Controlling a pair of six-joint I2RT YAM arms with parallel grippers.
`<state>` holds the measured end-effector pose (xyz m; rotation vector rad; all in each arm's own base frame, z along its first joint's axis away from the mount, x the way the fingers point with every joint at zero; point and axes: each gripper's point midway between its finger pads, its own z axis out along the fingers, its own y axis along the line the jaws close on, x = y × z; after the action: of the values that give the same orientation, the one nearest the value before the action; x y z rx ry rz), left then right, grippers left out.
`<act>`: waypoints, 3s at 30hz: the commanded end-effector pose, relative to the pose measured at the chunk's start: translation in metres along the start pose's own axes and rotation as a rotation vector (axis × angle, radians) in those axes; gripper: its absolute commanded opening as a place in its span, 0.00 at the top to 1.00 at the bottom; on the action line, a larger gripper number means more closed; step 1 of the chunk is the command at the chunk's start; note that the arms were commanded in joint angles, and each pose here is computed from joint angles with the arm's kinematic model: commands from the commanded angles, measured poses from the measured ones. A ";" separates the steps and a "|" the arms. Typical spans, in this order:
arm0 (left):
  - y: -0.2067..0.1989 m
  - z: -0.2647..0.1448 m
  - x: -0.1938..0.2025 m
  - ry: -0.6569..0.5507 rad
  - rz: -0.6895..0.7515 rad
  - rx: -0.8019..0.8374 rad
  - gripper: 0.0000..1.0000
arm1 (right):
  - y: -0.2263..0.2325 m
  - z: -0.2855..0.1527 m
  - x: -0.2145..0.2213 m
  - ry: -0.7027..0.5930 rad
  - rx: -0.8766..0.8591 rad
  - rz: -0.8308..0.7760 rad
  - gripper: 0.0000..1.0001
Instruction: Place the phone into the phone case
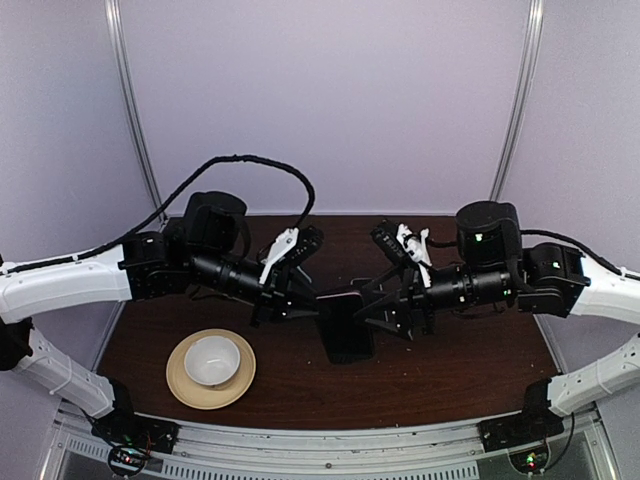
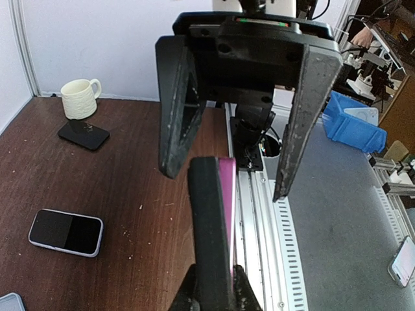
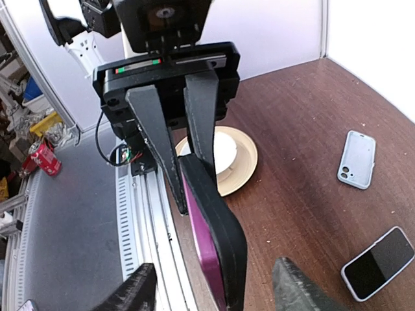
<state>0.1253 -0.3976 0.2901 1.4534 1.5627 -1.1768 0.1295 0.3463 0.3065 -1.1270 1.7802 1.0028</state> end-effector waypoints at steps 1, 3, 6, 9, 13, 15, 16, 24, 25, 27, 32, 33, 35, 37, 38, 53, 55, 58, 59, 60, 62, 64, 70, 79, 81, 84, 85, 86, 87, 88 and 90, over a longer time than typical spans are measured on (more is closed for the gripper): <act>-0.017 -0.008 -0.033 -0.088 0.142 0.047 1.00 | 0.012 -0.001 -0.021 -0.057 -0.071 -0.025 0.44; -0.019 -0.008 -0.034 -0.089 0.148 0.053 1.00 | 0.011 0.004 -0.018 -0.043 -0.070 -0.017 0.55; -0.023 -0.007 -0.033 -0.089 0.157 0.075 1.00 | 0.008 0.006 -0.016 -0.040 -0.067 -0.005 0.68; -0.028 -0.007 -0.033 -0.090 0.165 0.095 1.00 | 0.009 0.006 -0.019 -0.051 -0.083 0.009 0.87; -0.031 -0.008 -0.038 -0.099 0.168 0.098 1.00 | 0.010 0.005 -0.021 -0.043 -0.091 0.014 1.00; -0.031 -0.010 -0.042 -0.110 0.164 0.094 1.00 | 0.011 0.002 -0.026 -0.061 -0.092 0.011 1.00; -0.030 -0.010 -0.045 -0.118 0.161 0.087 1.00 | 0.012 -0.001 -0.030 -0.079 -0.092 0.011 1.00; -0.005 -0.023 -0.062 -0.296 0.068 -0.090 0.44 | 0.016 -0.043 -0.086 -0.341 -0.085 0.001 1.00; -0.005 -0.024 -0.063 -0.318 0.060 -0.089 0.47 | 0.018 -0.045 -0.090 -0.360 -0.089 -0.003 1.00; -0.006 -0.024 -0.066 -0.344 0.048 -0.073 0.63 | 0.018 -0.049 -0.094 -0.384 -0.091 -0.008 1.00; -0.009 -0.019 -0.070 -0.348 0.030 -0.040 1.00 | 0.019 -0.044 -0.090 -0.361 -0.104 0.005 1.00; -0.010 -0.019 -0.070 -0.348 0.030 -0.031 1.00 | 0.019 -0.043 -0.088 -0.351 -0.105 0.008 1.00; -0.011 -0.019 -0.069 -0.351 0.029 -0.028 1.00 | 0.019 -0.046 -0.086 -0.345 -0.102 0.007 1.00; -0.010 -0.021 -0.069 -0.359 0.030 -0.036 1.00 | 0.019 -0.047 -0.084 -0.336 -0.104 0.007 1.00; -0.010 -0.022 -0.070 -0.366 0.030 -0.038 1.00 | 0.020 -0.047 -0.081 -0.327 -0.112 0.009 0.93; -0.017 -0.026 -0.082 -0.446 0.015 0.011 1.00 | 0.006 -0.023 -0.015 -0.180 -0.120 0.127 0.62; -0.017 -0.023 -0.080 -0.433 0.007 0.016 1.00 | 0.007 -0.024 -0.019 -0.200 -0.126 0.131 0.84; -0.018 -0.023 -0.079 -0.429 -0.001 0.026 1.00 | 0.007 -0.027 -0.024 -0.219 -0.126 0.133 0.98; -0.018 -0.023 -0.078 -0.429 -0.006 0.024 1.00 | 0.006 -0.028 -0.026 -0.223 -0.124 0.135 1.00; -0.017 -0.023 -0.077 -0.427 -0.012 0.019 1.00 | 0.005 -0.029 -0.027 -0.229 -0.118 0.141 1.00; -0.012 -0.021 -0.072 -0.406 -0.033 -0.008 0.98 | -0.001 -0.031 -0.028 -0.229 -0.093 0.165 1.00; 0.005 -0.018 -0.064 -0.366 -0.071 -0.096 0.40 | -0.021 -0.032 -0.024 -0.206 -0.005 0.221 1.00; 0.079 -0.018 -0.009 -0.104 -0.227 -0.446 0.03 | -0.117 -0.038 0.030 0.036 0.287 0.507 1.00; 0.137 -0.043 0.058 0.131 -0.438 -0.680 0.03 | -0.223 -0.022 0.109 0.360 0.346 0.818 1.00; 0.139 -0.044 0.065 0.144 -0.448 -0.686 0.02 | -0.237 -0.015 0.113 0.395 0.328 0.831 1.00; 0.140 -0.046 0.072 0.156 -0.454 -0.698 0.02 | -0.253 -0.006 0.121 0.453 0.317 0.835 1.00; 0.141 -0.047 0.073 0.159 -0.456 -0.701 0.02 | -0.257 -0.004 0.124 0.468 0.314 0.852 1.00; 0.142 -0.048 0.073 0.157 -0.456 -0.703 0.02 | -0.262 -0.003 0.129 0.479 0.314 0.871 1.00; 0.142 -0.048 0.073 0.156 -0.455 -0.703 0.02 | -0.268 -0.001 0.134 0.489 0.313 0.895 1.00; 0.143 -0.049 0.073 0.156 -0.456 -0.705 0.03 | -0.271 0.000 0.138 0.491 0.306 0.913 1.00; 0.144 -0.050 0.073 0.154 -0.456 -0.708 0.02 | -0.274 0.002 0.147 0.506 0.282 0.954 1.00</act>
<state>0.2557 -0.3366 0.2158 0.7859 2.2012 -0.6367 0.3380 0.2218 0.1110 -0.3039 2.8815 0.8357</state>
